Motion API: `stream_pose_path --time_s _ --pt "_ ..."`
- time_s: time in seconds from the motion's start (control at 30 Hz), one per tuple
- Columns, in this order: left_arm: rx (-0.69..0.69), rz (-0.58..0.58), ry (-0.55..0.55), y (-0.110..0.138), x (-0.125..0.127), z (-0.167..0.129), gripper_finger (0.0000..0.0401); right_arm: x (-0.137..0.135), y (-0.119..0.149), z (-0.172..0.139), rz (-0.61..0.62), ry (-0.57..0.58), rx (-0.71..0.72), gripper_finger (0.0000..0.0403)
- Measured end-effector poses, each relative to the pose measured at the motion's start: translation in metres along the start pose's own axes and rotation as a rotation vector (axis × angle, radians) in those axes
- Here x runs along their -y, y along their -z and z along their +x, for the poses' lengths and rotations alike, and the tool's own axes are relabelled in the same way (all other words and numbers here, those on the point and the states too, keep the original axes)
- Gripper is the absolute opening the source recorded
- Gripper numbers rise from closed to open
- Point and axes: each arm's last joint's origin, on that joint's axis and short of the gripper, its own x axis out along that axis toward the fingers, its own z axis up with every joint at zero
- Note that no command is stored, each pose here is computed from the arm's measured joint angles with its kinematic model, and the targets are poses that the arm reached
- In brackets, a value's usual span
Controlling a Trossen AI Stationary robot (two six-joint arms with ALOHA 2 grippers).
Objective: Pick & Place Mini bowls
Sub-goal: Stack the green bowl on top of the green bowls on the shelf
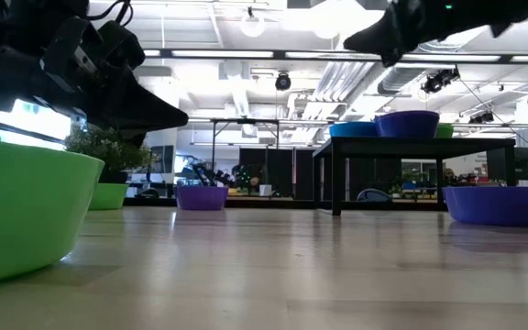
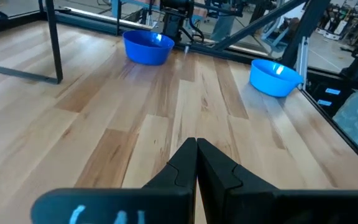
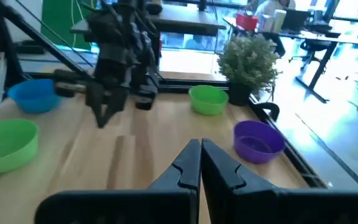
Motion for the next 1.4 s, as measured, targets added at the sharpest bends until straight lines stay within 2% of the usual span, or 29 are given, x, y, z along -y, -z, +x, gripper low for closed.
stream_pose_path --time_s 0.13,0.3,0.4,0.5,0.6,0.8,0.97,1.1,1.4 --pt "0.014 0.0 -0.026 -0.002 -0.001 -0.001 0.0004 -0.018 0.007 -0.007 0.002 0.005 0.052 0.0002" --pt "0.0 -0.023 -0.077 -0.003 -0.01 0.001 0.0004 -0.037 0.012 -0.009 -0.014 0.01 0.05 0.0001" --pt "0.005 -0.035 -0.1 -0.009 -0.019 0.0 0.0004 -0.047 0.012 -0.011 -0.022 0.001 0.051 0.0001" --pt "-0.049 -0.043 -0.142 -0.014 -0.031 0.002 0.0004 -0.056 0.011 -0.013 -0.029 -0.02 0.053 0.0001" --pt "-0.078 -0.053 -0.184 -0.03 -0.04 0.003 0.0004 -0.064 0.011 -0.016 -0.036 -0.042 0.055 0.0001" --pt "-0.243 -0.048 -0.323 -0.06 -0.057 0.003 0.0004 -0.076 0.011 -0.02 -0.046 -0.043 0.057 0.0002" --pt "-0.515 -0.083 -0.401 -0.085 -0.067 -0.005 0.0004 -0.083 0.011 -0.023 -0.052 -0.075 0.061 0.0001" --pt "-0.649 -0.105 -0.486 -0.102 -0.074 -0.015 0.0004 -0.087 0.011 -0.025 -0.066 -0.099 0.063 0.0001" --pt "-0.791 -0.151 -0.681 -0.105 -0.107 -0.038 0.0004 -0.091 0.012 -0.027 -0.09 -0.117 0.059 0.0001"
